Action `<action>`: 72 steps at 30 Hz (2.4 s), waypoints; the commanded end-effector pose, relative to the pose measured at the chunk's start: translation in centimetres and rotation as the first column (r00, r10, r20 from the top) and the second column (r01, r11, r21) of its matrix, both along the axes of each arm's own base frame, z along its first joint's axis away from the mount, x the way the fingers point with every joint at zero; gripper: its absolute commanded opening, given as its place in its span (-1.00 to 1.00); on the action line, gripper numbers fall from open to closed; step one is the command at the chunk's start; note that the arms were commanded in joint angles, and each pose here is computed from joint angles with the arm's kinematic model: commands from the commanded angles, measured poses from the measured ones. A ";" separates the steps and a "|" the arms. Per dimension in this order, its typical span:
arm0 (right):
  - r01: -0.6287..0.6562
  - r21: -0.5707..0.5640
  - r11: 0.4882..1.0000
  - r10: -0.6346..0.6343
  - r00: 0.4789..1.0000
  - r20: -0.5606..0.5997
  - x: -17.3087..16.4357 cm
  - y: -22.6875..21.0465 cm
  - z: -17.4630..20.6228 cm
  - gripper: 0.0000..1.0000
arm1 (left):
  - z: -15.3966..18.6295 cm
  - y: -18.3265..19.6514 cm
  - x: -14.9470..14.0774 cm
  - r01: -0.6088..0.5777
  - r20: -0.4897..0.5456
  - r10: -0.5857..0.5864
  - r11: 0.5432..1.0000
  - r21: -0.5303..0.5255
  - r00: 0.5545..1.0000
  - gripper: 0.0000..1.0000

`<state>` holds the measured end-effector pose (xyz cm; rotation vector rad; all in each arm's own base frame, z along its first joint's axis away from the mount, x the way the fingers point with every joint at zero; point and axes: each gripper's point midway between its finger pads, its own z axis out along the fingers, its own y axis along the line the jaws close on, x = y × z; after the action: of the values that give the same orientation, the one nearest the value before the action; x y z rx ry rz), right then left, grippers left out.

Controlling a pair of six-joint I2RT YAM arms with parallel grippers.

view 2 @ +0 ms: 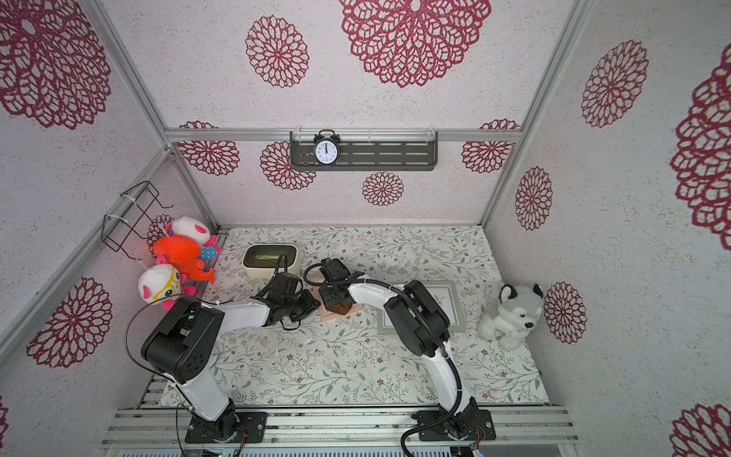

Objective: Wipe the picture frame with a cloth
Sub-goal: Wipe the dirt from the picture frame.

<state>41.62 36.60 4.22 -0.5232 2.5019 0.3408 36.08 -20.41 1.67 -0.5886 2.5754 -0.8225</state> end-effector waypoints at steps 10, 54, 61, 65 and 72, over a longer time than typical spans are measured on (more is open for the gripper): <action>-0.067 -0.107 0.992 0.054 0.992 -0.118 -5.0 0.4 -4.3 -1.00 | -7.3 3.2 -6.5 0.010 -0.285 0.038 0.986 0.167 0.958 -0.72; -0.019 -0.145 0.989 -0.006 0.985 -0.175 -7.1 -2.7 -5.0 -1.00 | -7.9 3.0 -6.8 0.018 -0.299 0.032 0.986 0.163 0.954 -0.74; 0.129 -0.132 0.983 -0.145 0.982 -0.121 0.5 -3.8 -3.9 -1.00 | -7.8 2.9 -6.7 0.025 -0.300 0.027 0.985 0.168 0.954 -0.76; 0.197 -0.191 0.962 -0.218 0.971 -0.095 2.6 -6.1 -4.5 -1.00 | -7.7 3.0 -6.7 0.023 -0.297 0.029 0.985 0.169 0.954 -0.75; 0.051 -0.129 0.990 -0.073 0.982 -0.175 -5.6 -4.3 -3.9 -1.00 | -7.5 2.7 -6.6 0.028 -0.292 0.020 0.987 0.160 0.956 -0.76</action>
<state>42.67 32.85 4.04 -0.3546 2.5304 0.2629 36.67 -21.59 1.76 -0.5517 2.5555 -0.8757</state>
